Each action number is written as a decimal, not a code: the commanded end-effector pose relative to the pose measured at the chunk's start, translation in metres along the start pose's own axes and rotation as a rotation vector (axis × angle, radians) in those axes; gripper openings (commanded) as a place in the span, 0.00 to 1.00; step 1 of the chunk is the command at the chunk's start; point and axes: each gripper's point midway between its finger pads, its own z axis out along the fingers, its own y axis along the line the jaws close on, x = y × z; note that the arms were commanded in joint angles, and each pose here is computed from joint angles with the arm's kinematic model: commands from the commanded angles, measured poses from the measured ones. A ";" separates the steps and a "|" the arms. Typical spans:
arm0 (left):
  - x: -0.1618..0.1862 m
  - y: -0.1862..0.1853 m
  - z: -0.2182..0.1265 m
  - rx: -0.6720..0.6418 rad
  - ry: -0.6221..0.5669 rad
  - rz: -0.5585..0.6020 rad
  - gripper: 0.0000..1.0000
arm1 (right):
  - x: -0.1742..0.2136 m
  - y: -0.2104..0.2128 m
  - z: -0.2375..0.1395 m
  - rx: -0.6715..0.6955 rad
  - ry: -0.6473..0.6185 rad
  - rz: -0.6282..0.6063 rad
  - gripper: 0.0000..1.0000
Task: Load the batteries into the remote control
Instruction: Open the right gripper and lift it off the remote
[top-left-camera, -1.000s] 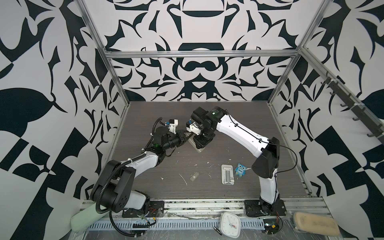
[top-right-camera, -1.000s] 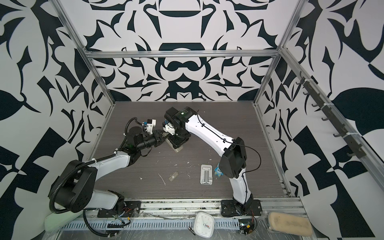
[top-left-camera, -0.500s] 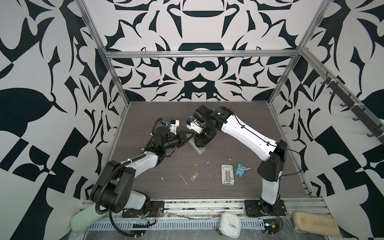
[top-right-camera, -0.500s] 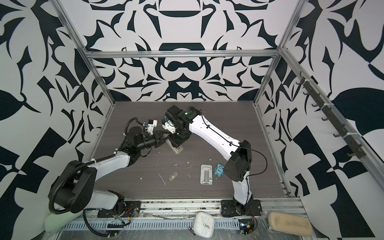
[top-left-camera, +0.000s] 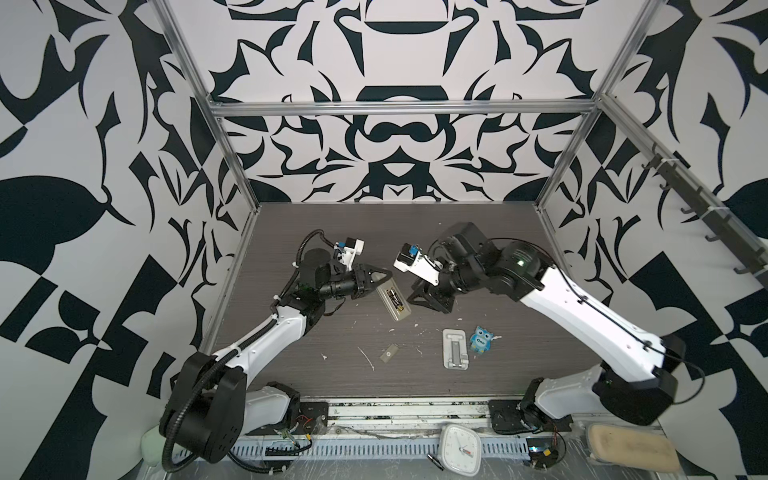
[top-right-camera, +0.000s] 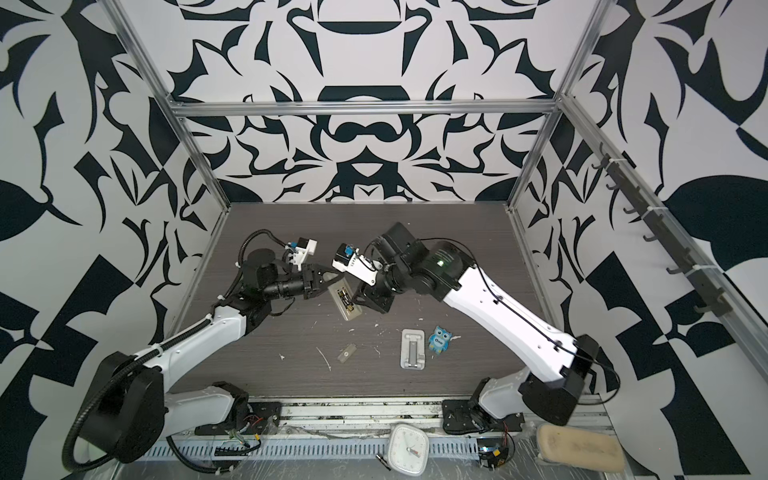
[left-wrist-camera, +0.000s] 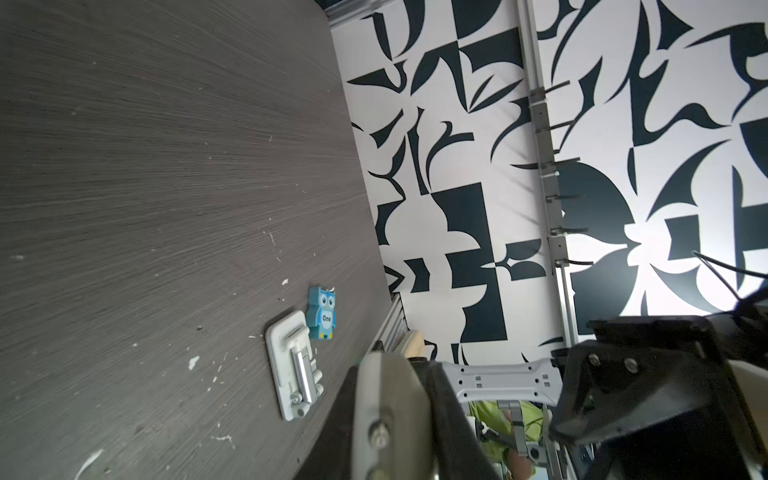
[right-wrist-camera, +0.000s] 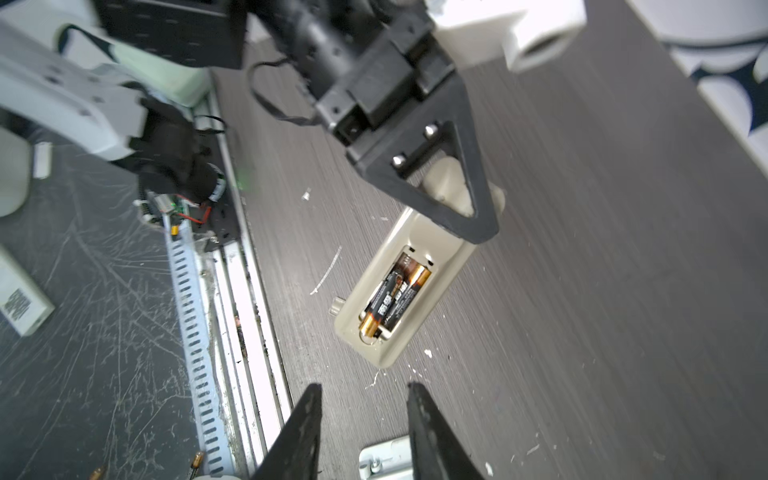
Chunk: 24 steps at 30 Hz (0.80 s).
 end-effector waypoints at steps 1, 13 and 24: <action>0.011 -0.021 -0.005 0.035 0.070 0.024 0.00 | -0.008 0.012 0.001 -0.060 -0.055 -0.162 0.35; 0.017 -0.029 -0.013 0.037 0.072 0.015 0.00 | -0.005 0.025 0.031 -0.082 0.030 -0.347 0.28; 0.018 -0.026 -0.013 0.034 0.072 0.009 0.00 | 0.005 0.018 0.042 -0.016 0.095 -0.424 0.25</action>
